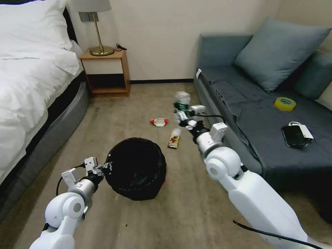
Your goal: Pick up the trash bin, then pick up the garbage on the floor and place it into the trash bin.
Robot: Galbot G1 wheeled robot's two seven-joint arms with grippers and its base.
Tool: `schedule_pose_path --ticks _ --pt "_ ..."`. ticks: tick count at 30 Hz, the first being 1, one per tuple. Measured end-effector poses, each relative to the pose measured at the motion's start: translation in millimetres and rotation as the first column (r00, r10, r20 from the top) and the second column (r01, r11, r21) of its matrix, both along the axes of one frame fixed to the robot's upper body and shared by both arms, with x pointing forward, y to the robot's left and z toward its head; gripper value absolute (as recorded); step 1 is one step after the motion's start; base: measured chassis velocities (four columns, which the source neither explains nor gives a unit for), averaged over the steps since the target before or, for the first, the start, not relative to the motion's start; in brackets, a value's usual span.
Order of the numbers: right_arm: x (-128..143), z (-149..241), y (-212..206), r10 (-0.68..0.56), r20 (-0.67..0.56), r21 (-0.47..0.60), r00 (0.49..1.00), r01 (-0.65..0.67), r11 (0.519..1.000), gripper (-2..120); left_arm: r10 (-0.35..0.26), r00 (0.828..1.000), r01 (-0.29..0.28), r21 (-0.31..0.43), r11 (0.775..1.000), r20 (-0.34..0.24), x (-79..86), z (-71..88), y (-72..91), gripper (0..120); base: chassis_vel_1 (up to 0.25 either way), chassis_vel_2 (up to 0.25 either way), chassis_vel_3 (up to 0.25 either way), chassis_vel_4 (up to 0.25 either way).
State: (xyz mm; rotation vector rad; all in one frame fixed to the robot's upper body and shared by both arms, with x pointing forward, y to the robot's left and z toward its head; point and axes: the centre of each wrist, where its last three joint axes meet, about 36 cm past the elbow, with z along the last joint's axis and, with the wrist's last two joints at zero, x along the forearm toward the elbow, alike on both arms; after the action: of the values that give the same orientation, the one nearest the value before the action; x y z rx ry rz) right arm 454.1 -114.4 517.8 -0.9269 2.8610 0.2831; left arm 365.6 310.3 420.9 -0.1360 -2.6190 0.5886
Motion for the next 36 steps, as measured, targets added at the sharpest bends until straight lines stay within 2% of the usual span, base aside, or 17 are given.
schedule_pose_path --ticks 6,11,26,29,31,33,34,36 --pt "-17 -1 50 0.158 0.018 0.033 0.987 -0.159 0.987 19 0.005 1.000 -0.005 -0.005 1.000 0.007 -6.6 3.6 -0.2 4 0.000 0.000 0.000 0.000" --pt "-28 -14 69 0.220 0.014 0.013 0.975 -0.220 0.975 19 0.012 1.000 -0.012 -0.010 1.000 0.012 -12.1 6.9 2.9 4 0.000 0.000 0.000 0.000" --pt "-47 -62 73 0.256 -0.025 -0.061 0.966 -0.257 0.964 19 0.023 1.000 -0.022 -0.041 0.999 0.021 -20.2 9.6 3.8 4 0.000 0.000 0.000 0.000" --pt "-50 -70 74 0.256 -0.034 -0.070 0.966 -0.258 0.964 33 0.026 0.999 -0.025 -0.046 0.999 0.026 -21.8 12.0 5.3 4 0.000 0.000 0.000 0.000" --pt "-50 -71 74 0.255 -0.035 -0.072 0.966 -0.257 0.964 35 0.028 0.999 -0.026 -0.046 0.999 0.027 -22.0 12.4 5.7 4 0.000 0.000 0.000 0.000" --pt "-50 -76 73 0.256 -0.038 -0.078 0.966 -0.258 0.963 48 0.032 0.999 -0.031 -0.051 0.998 0.030 -22.6 14.3 6.6 4 0.000 0.000 0.000 0.000" --pt "-50 -76 73 0.256 -0.038 -0.078 0.966 -0.258 0.963 48 0.032 0.999 -0.031 -0.051 0.998 0.030 -22.6 14.3 6.6 4 0.000 0.000 0.000 0.000" --pt "-51 -79 72 0.256 -0.038 -0.089 0.966 -0.258 0.962 56 0.035 0.999 -0.033 -0.057 0.998 0.035 -23.5 16.7 6.8 4 0.000 0.000 0.000 0.000"
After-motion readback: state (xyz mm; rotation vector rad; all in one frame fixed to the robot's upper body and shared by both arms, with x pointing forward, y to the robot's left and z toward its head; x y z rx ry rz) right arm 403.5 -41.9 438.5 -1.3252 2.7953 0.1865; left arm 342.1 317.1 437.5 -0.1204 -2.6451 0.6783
